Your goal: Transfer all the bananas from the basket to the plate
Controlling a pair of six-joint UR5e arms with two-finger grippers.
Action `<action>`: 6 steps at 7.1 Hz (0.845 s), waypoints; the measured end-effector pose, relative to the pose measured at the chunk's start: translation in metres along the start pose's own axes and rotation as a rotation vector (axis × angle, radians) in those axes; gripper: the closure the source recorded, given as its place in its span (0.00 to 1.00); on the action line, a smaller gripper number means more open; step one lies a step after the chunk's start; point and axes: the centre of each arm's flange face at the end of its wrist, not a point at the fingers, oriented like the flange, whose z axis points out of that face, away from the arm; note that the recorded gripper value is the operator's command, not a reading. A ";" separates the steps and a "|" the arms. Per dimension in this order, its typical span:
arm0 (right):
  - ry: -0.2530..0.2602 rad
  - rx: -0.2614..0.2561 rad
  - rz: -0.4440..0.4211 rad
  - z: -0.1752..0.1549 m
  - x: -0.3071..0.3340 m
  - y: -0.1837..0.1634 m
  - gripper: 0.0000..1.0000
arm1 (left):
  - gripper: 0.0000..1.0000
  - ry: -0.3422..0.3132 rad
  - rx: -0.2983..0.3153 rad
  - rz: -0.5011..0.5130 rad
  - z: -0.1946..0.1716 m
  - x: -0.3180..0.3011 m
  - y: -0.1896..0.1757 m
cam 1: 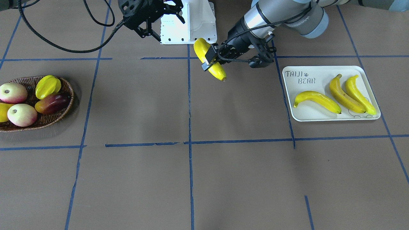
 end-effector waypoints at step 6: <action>0.112 0.051 0.098 -0.021 0.075 -0.018 0.00 | 1.00 -0.302 0.147 -0.121 -0.107 -0.254 -0.143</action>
